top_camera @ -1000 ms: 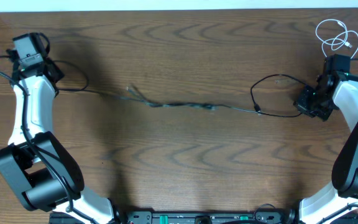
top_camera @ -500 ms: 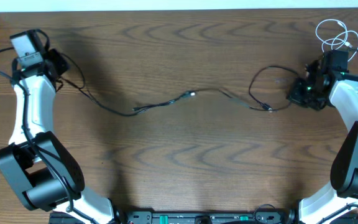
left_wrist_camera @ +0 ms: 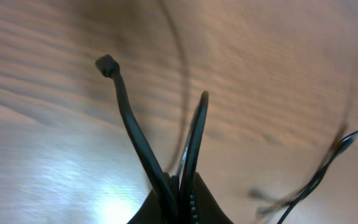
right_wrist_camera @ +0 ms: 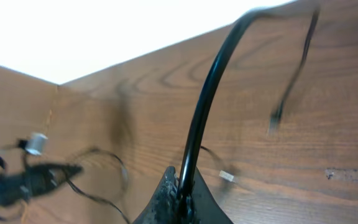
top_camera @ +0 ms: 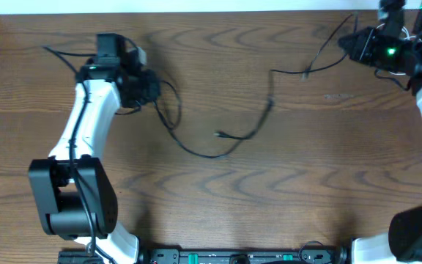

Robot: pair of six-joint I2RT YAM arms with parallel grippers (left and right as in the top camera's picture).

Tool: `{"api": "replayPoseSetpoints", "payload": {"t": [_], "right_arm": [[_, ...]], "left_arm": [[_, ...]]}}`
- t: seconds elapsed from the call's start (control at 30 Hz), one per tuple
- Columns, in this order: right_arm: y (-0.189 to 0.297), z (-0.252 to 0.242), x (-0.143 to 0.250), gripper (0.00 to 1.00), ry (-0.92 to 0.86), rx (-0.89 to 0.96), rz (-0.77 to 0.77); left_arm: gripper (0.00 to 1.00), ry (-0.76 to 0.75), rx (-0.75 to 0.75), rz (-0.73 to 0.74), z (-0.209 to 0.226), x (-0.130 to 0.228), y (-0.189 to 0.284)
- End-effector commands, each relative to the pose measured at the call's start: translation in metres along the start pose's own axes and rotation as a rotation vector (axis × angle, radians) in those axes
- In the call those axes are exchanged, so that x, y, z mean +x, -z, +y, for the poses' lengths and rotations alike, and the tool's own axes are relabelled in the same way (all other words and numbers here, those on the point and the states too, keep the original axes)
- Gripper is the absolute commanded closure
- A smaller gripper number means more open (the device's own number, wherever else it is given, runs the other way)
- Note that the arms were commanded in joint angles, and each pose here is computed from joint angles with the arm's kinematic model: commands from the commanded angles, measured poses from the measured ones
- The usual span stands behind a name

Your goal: Untangle cables

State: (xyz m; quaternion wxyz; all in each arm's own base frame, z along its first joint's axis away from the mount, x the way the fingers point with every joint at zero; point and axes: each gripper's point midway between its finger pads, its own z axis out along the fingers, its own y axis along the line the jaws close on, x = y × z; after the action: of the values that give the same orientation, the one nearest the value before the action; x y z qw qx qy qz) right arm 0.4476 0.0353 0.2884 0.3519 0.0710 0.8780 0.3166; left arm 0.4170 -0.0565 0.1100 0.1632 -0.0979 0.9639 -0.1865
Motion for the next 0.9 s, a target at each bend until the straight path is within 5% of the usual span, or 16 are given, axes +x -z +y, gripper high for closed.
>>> {"api": "replayPoseSetpoints", "payload": {"t": [0.0,0.4,0.43,0.5,0.53,0.6,0.67,0.87], "right_arm": [[-0.002,-0.015,0.009,0.99,-0.111,0.085,0.027],[-0.046,-0.033,0.047,0.98,-0.012,0.296,0.149],[-0.049,-0.036,0.049,0.93,-0.006,0.318,0.155],[-0.054,-0.039,0.055,0.50,-0.008,0.336,0.175],[-0.055,-0.040,0.059,0.36,-0.018,0.342,0.189],[-0.054,-0.043,0.066,0.22,-0.031,0.353,0.220],[-0.049,-0.049,0.076,0.16,-0.051,0.394,0.256],[-0.036,-0.060,0.127,0.24,-0.111,0.470,0.441]], "left_arm": [[0.92,-0.071,0.031,0.055,-0.029,0.019,-0.001],[0.91,-0.183,0.037,0.150,-0.052,0.052,-0.010],[0.92,-0.182,0.037,0.150,-0.052,0.052,-0.011],[0.92,-0.182,0.037,0.150,-0.052,0.052,-0.011],[0.91,-0.182,0.037,0.150,-0.052,0.052,-0.011],[0.91,-0.183,0.037,0.150,-0.052,0.052,-0.011],[0.91,-0.183,0.037,0.151,-0.052,0.052,-0.011],[0.91,-0.181,0.036,0.155,-0.052,0.053,-0.010]]}}
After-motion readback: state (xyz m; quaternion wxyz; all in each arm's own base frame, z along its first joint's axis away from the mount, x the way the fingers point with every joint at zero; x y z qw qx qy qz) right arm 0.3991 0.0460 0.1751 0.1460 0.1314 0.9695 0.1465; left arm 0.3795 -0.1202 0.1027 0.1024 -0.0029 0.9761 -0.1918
